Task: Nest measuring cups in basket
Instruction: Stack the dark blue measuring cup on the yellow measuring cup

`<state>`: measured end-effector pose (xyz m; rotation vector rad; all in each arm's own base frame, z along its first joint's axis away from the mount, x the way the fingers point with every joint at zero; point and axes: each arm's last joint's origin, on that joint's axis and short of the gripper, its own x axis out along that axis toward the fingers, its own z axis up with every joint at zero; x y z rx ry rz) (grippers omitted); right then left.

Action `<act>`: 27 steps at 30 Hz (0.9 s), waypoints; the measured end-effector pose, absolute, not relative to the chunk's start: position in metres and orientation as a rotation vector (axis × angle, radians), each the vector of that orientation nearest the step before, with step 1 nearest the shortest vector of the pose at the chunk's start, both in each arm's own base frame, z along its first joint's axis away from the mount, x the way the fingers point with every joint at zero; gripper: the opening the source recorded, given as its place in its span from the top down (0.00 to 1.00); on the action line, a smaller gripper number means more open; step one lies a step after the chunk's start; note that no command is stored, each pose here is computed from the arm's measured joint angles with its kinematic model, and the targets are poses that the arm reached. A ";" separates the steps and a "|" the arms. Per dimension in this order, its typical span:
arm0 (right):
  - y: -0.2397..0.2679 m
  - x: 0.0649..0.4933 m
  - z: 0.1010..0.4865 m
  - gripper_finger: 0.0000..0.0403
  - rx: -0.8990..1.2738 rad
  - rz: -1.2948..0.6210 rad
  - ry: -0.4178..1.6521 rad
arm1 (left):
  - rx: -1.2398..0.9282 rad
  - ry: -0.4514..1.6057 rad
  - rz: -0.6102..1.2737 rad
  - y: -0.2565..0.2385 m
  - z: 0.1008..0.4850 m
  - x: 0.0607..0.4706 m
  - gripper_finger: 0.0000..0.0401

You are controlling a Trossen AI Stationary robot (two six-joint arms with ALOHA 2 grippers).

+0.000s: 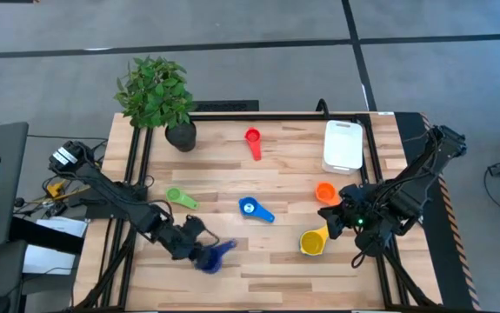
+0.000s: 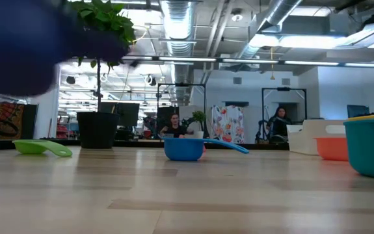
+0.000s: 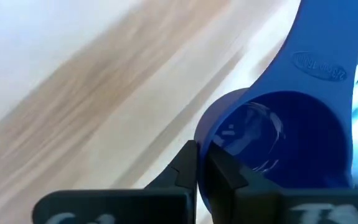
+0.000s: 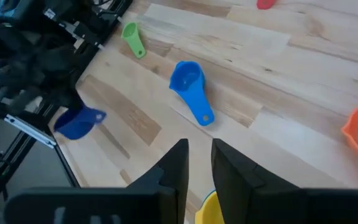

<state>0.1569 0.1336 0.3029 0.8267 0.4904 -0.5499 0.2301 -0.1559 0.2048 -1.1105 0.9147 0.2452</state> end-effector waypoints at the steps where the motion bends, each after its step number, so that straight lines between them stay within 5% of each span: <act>1: 0.133 0.156 0.303 0.78 0.834 -0.557 0.490 | -1.137 0.854 0.279 -0.154 0.211 0.235 0.99; 6: 0.132 0.154 0.301 0.82 0.860 -0.582 0.500 | -1.169 0.659 0.392 -0.144 0.229 0.263 1.00; 27: 0.108 0.112 0.315 0.87 0.857 -0.546 0.640 | -1.065 0.422 0.558 -0.122 0.251 0.417 1.00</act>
